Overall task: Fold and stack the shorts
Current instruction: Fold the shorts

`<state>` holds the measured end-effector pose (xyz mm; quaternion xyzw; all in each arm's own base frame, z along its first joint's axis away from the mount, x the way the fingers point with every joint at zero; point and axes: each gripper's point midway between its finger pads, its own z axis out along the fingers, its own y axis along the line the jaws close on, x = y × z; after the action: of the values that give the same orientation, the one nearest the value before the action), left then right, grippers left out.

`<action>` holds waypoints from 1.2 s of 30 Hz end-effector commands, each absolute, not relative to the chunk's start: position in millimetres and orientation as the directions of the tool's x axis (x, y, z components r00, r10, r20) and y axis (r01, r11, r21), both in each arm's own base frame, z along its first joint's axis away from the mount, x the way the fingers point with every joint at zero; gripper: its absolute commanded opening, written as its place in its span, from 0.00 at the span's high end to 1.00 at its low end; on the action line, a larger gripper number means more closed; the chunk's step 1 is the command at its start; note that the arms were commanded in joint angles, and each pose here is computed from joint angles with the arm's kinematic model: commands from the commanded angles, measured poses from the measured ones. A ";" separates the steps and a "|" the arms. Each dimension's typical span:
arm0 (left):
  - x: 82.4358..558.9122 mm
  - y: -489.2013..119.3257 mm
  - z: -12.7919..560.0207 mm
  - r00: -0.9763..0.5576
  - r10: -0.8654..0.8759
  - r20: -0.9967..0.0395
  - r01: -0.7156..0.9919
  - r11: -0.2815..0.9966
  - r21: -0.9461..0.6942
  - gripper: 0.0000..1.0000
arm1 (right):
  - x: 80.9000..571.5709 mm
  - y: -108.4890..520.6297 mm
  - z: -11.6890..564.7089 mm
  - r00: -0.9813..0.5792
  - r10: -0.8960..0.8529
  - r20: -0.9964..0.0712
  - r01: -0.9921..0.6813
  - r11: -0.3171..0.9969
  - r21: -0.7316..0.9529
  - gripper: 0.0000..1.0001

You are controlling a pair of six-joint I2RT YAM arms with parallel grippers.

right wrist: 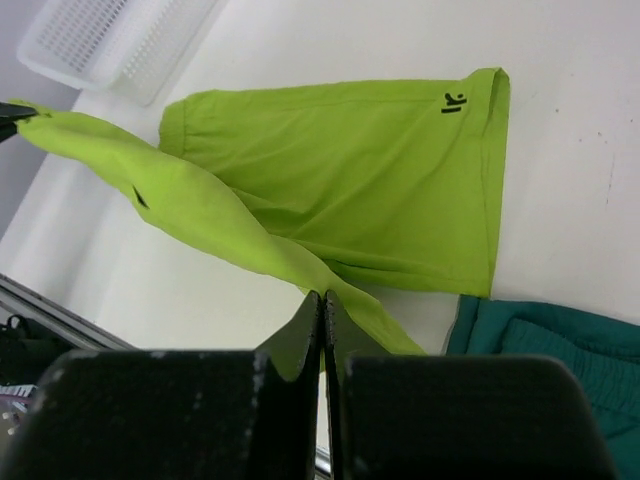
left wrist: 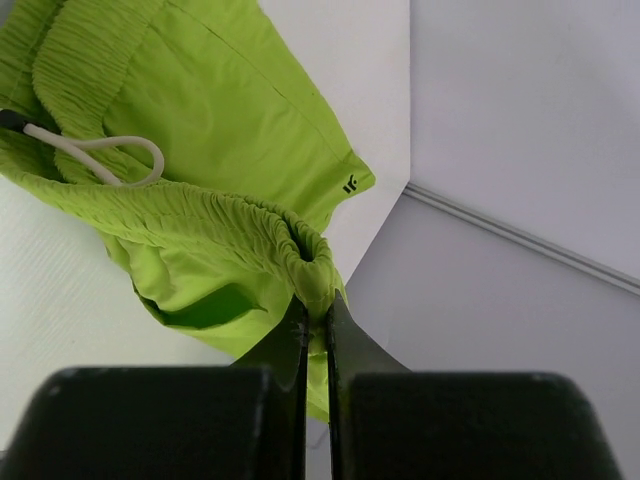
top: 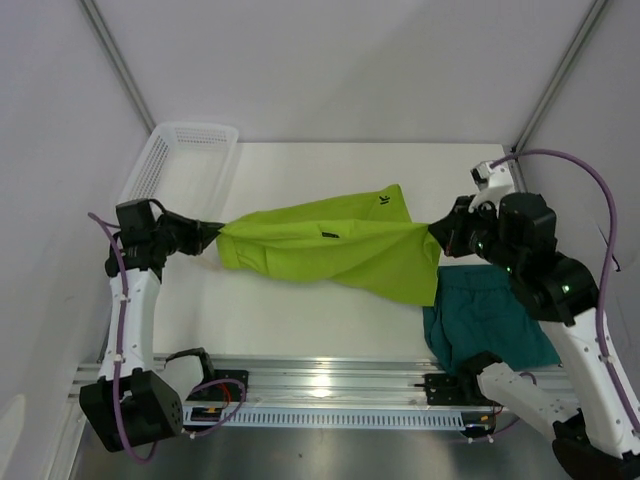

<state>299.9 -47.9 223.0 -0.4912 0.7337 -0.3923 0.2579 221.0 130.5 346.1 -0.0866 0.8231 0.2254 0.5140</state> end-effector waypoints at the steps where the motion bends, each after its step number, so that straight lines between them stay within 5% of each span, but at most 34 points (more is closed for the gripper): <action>1: 302.5 -41.1 230.4 -0.390 -0.921 -0.018 -0.498 0.227 -0.837 1.00 | 246.1 133.1 365.3 -0.410 0.042 -0.911 -0.389 0.896 0.215 1.00; 17: 343.9 -17.4 237.4 -0.345 -0.938 -0.033 -0.525 0.222 -0.822 1.00 | 323.6 128.4 365.1 -0.471 0.036 -0.882 -0.360 0.904 0.229 1.00; 36: 359.5 -9.6 236.1 -0.325 -0.945 -0.031 -0.524 0.207 -0.826 1.00 | 333.4 124.0 360.3 -0.488 0.063 -0.871 -0.344 0.903 0.258 1.00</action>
<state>342.6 -26.1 213.7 -0.5146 0.7385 -0.3711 0.2280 317.6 131.2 338.9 -0.0884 0.8566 0.2120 0.4620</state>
